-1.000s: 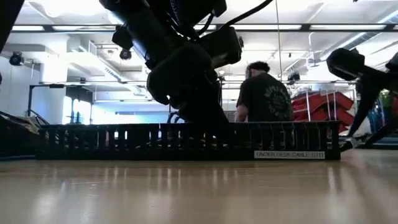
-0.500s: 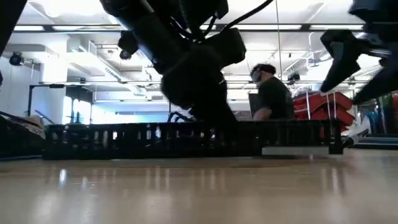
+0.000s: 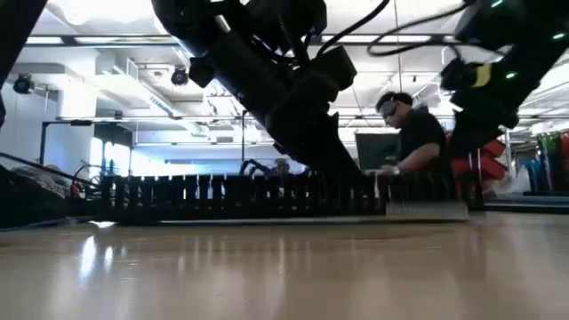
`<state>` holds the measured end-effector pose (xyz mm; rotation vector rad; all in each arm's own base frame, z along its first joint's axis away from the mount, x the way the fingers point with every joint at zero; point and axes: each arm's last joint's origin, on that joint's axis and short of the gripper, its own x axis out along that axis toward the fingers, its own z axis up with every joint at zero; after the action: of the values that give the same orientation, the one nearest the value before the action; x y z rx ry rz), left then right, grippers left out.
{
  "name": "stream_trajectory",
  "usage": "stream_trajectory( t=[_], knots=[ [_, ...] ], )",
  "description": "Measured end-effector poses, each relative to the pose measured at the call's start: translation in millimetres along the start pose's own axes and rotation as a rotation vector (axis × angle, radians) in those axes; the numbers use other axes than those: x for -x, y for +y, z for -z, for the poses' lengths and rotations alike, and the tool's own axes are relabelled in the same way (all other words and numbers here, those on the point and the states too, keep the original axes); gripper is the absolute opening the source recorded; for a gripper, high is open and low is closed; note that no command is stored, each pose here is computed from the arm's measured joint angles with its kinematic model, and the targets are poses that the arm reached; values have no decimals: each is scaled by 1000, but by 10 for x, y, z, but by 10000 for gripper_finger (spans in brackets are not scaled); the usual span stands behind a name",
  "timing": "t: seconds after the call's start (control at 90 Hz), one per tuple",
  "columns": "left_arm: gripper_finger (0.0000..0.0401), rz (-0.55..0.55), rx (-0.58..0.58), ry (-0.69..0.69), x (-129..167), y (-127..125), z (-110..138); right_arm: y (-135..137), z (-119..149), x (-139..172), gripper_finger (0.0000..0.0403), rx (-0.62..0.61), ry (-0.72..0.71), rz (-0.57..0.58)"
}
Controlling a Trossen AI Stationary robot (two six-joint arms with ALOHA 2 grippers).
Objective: Ziptie cables
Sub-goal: Close the black cable duct
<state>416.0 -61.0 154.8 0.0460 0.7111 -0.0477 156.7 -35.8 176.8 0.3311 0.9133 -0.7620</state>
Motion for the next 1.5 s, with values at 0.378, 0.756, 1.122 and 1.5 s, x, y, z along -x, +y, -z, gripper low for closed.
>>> stream_trajectory(
  t=[0.378, 0.756, 1.122, 1.5],
  knots=[
    [146, -34, -2, -79, 342, -69, -267, -632, -346, -647, 355, -180, 54, 79],
    [132, 51, -64, -128, 729, -466, -272, -809, -414, -1253, 355, -69, 105, 22],
    [91, -4, -99, -103, 862, -576, -150, -729, -364, -1437, 243, -70, 109, -32],
    [75, -45, -135, -154, 1125, -521, -273, -137, -328, -1379, 225, 157, 12, -185]
  ],
)
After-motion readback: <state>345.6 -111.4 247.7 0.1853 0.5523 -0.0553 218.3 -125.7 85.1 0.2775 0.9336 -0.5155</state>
